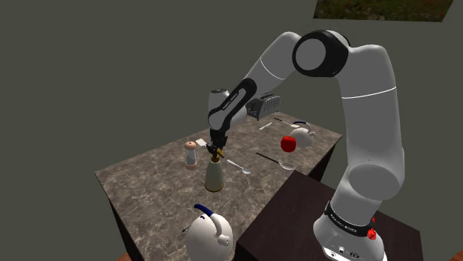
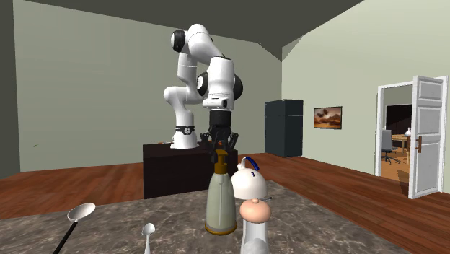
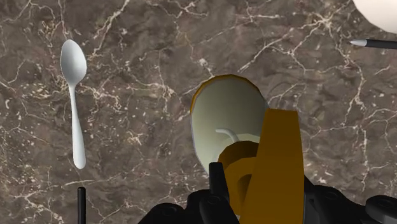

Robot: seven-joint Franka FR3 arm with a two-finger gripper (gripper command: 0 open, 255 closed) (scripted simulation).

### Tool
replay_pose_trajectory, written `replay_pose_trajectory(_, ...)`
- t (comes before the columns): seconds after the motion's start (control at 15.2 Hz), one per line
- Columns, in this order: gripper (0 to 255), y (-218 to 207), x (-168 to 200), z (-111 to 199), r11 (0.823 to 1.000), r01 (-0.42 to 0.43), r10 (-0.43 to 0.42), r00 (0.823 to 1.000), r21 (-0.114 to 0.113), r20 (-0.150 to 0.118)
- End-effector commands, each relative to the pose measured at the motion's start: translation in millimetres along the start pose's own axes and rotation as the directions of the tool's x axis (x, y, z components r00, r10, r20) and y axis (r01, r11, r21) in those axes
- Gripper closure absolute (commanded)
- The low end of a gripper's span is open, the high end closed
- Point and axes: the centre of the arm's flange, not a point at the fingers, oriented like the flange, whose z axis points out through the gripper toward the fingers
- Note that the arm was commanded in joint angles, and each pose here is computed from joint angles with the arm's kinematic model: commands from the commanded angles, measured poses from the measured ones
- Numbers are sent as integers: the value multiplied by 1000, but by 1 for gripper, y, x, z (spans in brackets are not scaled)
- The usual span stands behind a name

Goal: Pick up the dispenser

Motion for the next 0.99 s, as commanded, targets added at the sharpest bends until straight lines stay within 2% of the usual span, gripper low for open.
replay_pose_trajectory(0.0,255,0,0,0,1000,0,0,1000,0,0)
replay_pose_trajectory(0.46,255,-1,0,1,1000,0,0,1000,0,0)
replay_pose_trajectory(0.92,255,1,0,-36,1000,0,0,1000,0,0)
